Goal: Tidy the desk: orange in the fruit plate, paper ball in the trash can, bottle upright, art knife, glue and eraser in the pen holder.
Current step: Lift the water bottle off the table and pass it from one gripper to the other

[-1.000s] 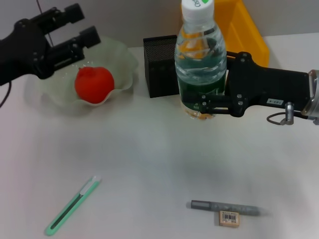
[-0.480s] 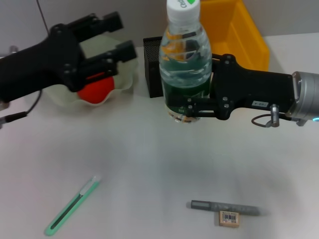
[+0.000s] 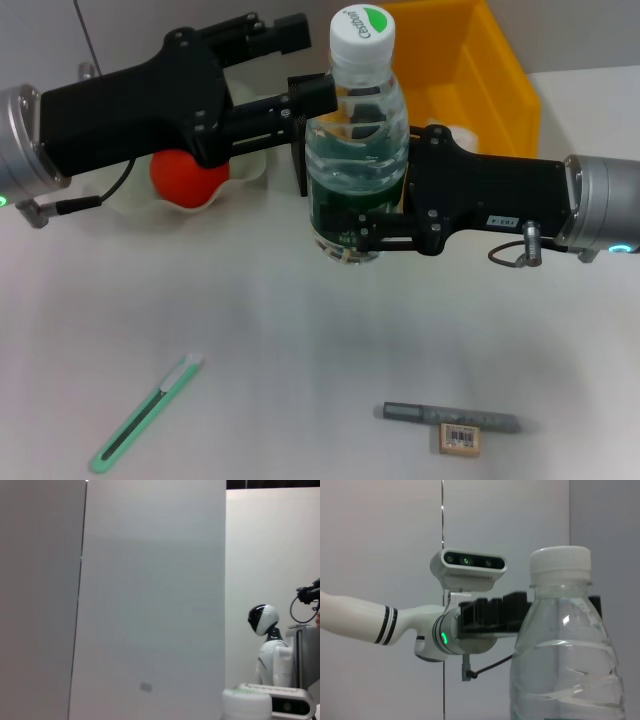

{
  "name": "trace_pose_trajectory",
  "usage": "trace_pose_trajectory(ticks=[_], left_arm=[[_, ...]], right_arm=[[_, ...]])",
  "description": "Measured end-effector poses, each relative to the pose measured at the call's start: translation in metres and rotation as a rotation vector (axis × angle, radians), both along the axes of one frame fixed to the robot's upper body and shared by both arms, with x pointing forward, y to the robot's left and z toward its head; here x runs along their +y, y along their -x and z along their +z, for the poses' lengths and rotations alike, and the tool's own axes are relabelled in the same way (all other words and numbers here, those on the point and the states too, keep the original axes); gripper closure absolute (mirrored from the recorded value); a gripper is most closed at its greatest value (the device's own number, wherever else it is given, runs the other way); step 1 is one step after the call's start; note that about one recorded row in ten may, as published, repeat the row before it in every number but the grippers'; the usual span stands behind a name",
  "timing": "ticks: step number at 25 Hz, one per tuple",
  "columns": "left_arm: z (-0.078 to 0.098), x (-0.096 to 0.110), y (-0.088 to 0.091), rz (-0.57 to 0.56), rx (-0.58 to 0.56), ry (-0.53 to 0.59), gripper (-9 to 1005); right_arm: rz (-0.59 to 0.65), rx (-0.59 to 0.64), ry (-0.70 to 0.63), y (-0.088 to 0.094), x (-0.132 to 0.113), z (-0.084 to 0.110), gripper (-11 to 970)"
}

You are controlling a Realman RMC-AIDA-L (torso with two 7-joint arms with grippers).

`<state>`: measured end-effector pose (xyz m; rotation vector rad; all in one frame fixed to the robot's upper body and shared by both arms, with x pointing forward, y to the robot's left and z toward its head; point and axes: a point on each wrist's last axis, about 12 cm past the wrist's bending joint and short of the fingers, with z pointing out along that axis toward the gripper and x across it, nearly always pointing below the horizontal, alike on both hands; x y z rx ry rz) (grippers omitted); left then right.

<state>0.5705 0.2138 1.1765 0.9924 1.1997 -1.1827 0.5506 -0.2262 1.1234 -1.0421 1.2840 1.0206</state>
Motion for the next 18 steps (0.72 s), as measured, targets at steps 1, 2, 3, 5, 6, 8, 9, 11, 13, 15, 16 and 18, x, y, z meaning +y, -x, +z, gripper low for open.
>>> trace_pose_trajectory(ticks=[1, 2, 3, 5, 6, 8, 9, 11, 13, 15, 16, 18], left_arm=[[0.0000, 0.0000, 0.0000, 0.000, 0.000, 0.000, 304], [0.0038, -0.0038, -0.0021, -0.014, -0.007, -0.001, 304], [0.0049, -0.0050, -0.0025, -0.020, -0.009, 0.000, 305], [0.0052, -0.0052, -0.0026, -0.021, -0.009, 0.000, 305], [0.0057, -0.0054, -0.0027, -0.023, -0.006, 0.001, 305], [0.0060, -0.0055, -0.0028, -0.024, -0.004, 0.000, 305], [0.0061, -0.0055, -0.0028, -0.025, -0.003, 0.000, 305], [0.0061, -0.0056, -0.0027, -0.026, -0.003, -0.001, 305], [0.0060, -0.0060, -0.0026, -0.028, -0.003, -0.002, 305], [0.0058, -0.0070, -0.0024, -0.034, -0.003, -0.005, 305], [0.0058, -0.0082, -0.0023, -0.038, -0.003, -0.007, 305], [0.0059, -0.0095, -0.0023, -0.042, -0.004, -0.008, 305]], right_arm=[[0.000, 0.002, 0.000, 0.0002, -0.0001, -0.0006, 200], [-0.001, 0.004, 0.001, 0.0004, -0.0004, -0.0011, 200], [-0.003, 0.005, 0.003, 0.0006, -0.0009, -0.0015, 200], [-0.006, 0.008, 0.004, 0.0011, -0.0020, -0.0023, 200], [-0.008, 0.009, 0.005, 0.0012, -0.0023, -0.0025, 200], [-0.011, 0.010, 0.006, 0.0015, -0.0029, -0.0030, 200], [-0.016, 0.011, 0.008, 0.0011, -0.0032, -0.0034, 200], [-0.020, 0.012, 0.010, 0.0006, -0.0033, -0.0037, 200], [-0.025, 0.014, 0.012, 0.0001, -0.0033, -0.0040, 200], [-0.025, 0.017, 0.012, -0.0003, -0.0030, -0.0041, 200], [-0.025, 0.018, 0.012, -0.0005, -0.0027, -0.0040, 200], [-0.025, 0.019, 0.016, -0.0012, -0.0017, -0.0043, 200]])
